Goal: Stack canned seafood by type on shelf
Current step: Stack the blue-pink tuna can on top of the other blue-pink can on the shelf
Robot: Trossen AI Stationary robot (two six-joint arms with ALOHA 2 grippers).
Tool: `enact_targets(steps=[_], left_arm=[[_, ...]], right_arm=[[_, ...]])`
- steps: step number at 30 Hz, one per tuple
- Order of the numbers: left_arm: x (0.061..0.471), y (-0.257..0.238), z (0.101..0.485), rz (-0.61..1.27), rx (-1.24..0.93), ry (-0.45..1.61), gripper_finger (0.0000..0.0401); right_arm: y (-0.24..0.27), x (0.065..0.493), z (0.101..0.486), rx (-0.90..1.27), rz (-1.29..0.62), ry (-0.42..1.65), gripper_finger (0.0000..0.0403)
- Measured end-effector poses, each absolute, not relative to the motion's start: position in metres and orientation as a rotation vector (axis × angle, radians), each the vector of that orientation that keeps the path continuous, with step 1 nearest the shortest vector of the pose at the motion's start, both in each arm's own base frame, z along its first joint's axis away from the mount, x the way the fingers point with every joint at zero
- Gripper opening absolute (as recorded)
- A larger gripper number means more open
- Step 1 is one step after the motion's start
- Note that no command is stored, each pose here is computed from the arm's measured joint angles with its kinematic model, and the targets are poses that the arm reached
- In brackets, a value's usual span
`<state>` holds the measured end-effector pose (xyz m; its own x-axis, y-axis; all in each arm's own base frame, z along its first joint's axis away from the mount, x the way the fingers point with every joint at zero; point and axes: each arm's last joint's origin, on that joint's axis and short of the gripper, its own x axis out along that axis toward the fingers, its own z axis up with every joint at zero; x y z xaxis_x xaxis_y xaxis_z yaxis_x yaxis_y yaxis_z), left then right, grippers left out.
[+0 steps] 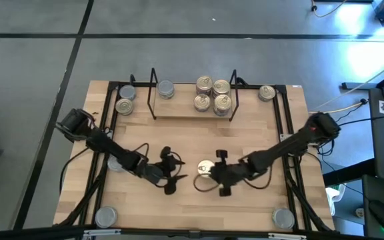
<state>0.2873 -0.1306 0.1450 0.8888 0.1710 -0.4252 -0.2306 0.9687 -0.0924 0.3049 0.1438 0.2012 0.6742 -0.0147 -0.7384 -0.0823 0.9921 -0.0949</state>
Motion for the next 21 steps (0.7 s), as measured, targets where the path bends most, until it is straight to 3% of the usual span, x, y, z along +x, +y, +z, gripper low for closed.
enact_targets(steps=[11,16,21], left_arm=[[0.342,-0.148,0.179,0.209,-0.051,0.461,0.0253],[0.349,-0.139,0.183,0.229,-0.062,0.46,0.0253],[0.362,-0.129,0.17,0.134,-0.078,0.488,0.0253]], right_arm=[[0.181,0.243,0.164,-0.148,0.191,0.76,0.0078],[0.187,0.237,0.162,-0.098,0.201,0.754,0.0078],[0.185,0.242,0.165,-0.081,0.193,0.722,0.0078]])
